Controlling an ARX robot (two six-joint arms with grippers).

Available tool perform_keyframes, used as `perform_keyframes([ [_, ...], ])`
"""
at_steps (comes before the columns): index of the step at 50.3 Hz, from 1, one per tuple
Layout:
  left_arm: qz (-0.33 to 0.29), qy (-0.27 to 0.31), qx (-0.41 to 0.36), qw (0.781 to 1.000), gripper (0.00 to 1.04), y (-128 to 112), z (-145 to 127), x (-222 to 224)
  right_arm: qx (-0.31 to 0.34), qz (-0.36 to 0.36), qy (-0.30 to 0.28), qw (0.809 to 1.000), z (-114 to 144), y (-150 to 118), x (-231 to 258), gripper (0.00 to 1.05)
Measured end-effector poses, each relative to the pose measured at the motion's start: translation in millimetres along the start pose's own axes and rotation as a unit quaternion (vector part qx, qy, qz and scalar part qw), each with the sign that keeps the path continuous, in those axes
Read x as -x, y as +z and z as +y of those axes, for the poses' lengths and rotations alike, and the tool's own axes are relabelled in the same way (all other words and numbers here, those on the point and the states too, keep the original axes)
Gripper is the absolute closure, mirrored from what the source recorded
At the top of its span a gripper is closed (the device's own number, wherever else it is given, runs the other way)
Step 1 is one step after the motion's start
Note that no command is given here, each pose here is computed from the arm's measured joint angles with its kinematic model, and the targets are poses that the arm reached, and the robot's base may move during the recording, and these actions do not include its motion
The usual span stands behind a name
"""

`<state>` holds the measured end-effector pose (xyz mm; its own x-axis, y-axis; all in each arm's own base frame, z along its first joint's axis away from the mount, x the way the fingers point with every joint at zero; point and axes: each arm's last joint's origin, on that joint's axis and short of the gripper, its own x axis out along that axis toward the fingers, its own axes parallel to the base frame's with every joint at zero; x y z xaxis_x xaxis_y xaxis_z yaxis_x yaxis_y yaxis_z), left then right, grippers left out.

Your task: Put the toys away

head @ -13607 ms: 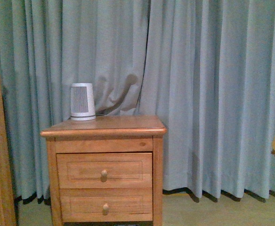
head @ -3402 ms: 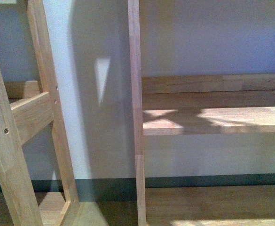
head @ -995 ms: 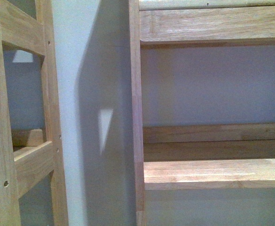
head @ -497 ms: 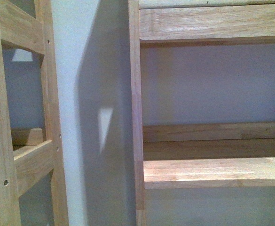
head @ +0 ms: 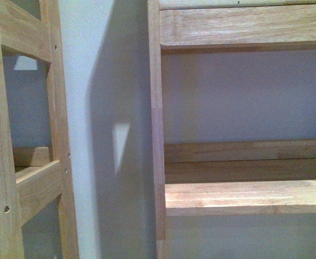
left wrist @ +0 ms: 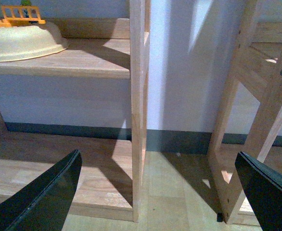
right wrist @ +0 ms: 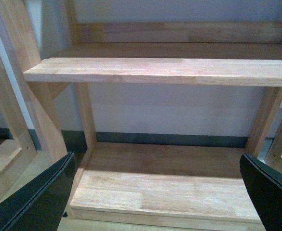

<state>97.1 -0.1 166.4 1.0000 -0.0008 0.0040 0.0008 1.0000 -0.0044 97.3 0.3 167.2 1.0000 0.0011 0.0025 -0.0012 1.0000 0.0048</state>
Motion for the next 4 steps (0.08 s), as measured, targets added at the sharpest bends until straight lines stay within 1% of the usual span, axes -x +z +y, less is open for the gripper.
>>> perform_keyframes([
  [4,0.000,0.000,0.000,1.000,0.06,0.0,0.0,0.0,0.000,0.000,0.000,1.000,0.0,0.0,0.0,0.00],
])
